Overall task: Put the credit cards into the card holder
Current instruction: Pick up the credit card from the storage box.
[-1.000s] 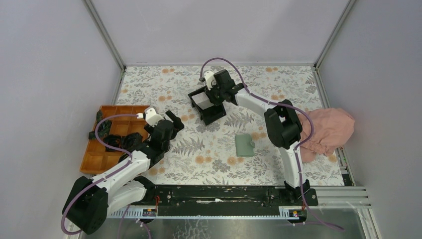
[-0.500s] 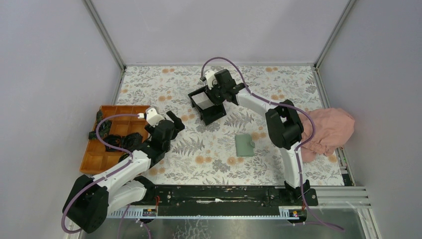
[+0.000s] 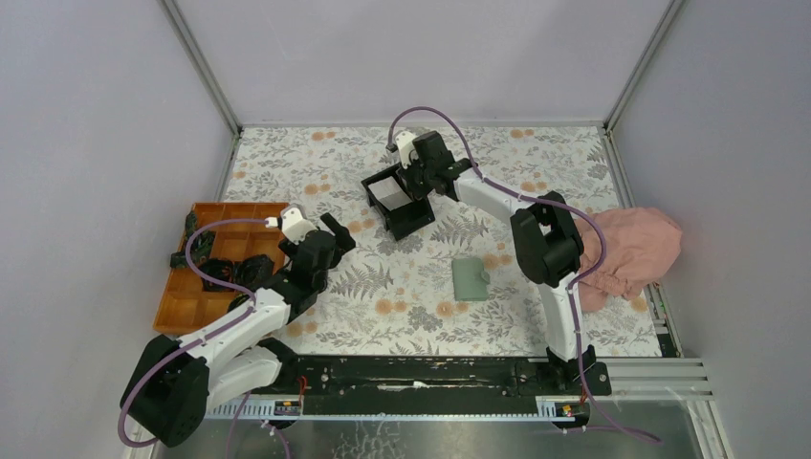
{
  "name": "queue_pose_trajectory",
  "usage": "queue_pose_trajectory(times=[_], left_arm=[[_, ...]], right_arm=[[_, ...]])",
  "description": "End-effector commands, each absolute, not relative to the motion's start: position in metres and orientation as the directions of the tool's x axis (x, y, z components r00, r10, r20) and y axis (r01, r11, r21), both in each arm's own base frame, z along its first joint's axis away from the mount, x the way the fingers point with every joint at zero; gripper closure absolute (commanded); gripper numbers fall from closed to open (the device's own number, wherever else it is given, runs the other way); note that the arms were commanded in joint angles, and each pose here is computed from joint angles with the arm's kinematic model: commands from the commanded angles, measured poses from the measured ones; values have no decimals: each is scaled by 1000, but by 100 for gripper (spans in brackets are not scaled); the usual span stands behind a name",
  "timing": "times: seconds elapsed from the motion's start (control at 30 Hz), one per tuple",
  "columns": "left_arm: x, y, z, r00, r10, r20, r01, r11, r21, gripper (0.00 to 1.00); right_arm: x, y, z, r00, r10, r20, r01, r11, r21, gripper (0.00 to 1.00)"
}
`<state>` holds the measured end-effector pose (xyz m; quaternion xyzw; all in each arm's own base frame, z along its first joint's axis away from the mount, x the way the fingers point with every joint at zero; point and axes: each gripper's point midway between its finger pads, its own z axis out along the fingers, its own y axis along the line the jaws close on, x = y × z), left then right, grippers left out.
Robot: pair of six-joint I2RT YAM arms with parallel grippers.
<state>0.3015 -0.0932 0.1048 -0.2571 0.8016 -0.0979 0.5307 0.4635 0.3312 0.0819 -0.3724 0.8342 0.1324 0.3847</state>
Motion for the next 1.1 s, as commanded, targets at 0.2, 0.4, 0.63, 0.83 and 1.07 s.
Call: queue_pose_trajectory(times=[0.2, 0.4, 0.63, 0.83, 1.07], left_arm=[[315, -99, 130, -237, -534, -812, -283, 837, -468, 5], [320, -104, 146, -215, -518, -828, -229, 851, -473, 3], [324, -125, 193, -197, -552, -810, -93, 833, -545, 0], [312, -166, 247, -280, -589, -758, 126, 760, -637, 0], [271, -210, 282, -328, -512, -794, 487, 629, -607, 2]], right_arm=[[479, 345, 132, -372, -441, -816, -703, 709, -63, 100], [466, 334, 184, -314, -395, -863, -659, 745, -101, 100], [417, 320, 238, -251, -370, -894, -640, 757, -133, 100], [345, 306, 263, -270, -303, -914, -689, 724, -37, 100], [266, 281, 269, -365, -195, -911, -738, 657, 155, 100]])
